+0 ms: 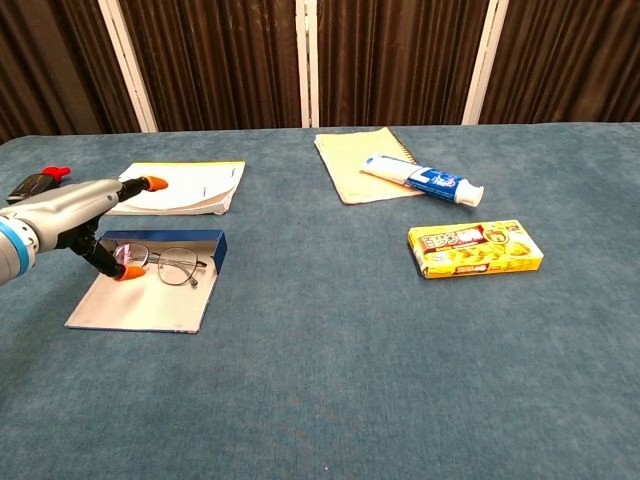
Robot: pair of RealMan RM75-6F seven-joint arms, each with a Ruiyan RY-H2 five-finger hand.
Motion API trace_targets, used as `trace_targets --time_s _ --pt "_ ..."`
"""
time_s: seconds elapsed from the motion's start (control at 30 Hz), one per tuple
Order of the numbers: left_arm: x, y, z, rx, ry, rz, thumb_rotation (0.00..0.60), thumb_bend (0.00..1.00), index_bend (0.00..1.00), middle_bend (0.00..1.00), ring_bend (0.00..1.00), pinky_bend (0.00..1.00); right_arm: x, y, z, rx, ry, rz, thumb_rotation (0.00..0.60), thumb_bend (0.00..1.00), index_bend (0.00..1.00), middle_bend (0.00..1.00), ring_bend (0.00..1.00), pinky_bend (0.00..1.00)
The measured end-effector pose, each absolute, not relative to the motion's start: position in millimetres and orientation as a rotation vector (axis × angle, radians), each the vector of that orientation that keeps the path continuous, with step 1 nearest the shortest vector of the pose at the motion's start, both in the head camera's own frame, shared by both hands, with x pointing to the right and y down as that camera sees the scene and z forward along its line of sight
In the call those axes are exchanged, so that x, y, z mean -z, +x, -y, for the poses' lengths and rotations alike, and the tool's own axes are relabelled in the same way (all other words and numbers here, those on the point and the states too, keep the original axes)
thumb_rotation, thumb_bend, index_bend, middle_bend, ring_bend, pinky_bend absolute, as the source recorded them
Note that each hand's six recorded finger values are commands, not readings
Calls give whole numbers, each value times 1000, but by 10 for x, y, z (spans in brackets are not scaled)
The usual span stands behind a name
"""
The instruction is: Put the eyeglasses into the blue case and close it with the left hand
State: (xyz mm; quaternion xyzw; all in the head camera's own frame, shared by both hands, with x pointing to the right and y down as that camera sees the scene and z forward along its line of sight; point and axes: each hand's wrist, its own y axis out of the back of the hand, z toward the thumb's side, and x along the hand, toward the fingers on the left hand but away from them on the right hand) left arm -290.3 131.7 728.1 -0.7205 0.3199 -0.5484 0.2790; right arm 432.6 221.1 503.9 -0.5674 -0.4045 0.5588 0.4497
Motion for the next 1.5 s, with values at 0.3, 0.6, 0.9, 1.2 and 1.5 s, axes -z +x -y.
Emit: trace_targets --time_s 0.3,0.6,0.9,1.2,1.5 --pt "-7257 -2899 -1258 1436 -1905 -839 600 192 0 0 0 0 -5035 4325 -2216 -1380 -1403 999 600 0 0 0 0 0" --pt "-7436 -2852 -1120 1485 -1858 -754 600 190 0 0 0 0 -5066 4358 -2193 -1401 -1386 998 600 0 0 0 0 0" --pt "-7590 -2800 -964 1516 -1839 -713 600 191 0 0 0 0 -5083 4398 -2168 -1424 -1363 1005 600 0 0 0 0 0" --pt "-7661 -2746 -790 1514 -1814 -700 600 192 0 0 0 0 -5125 4427 -2154 -1450 -1350 999 600 0 0 0 0 0" --pt "-7649 -2676 -748 1491 -1869 -749 600 192 0 0 0 0 -5132 4425 -2160 -1455 -1348 998 600 0 0 0 0 0"
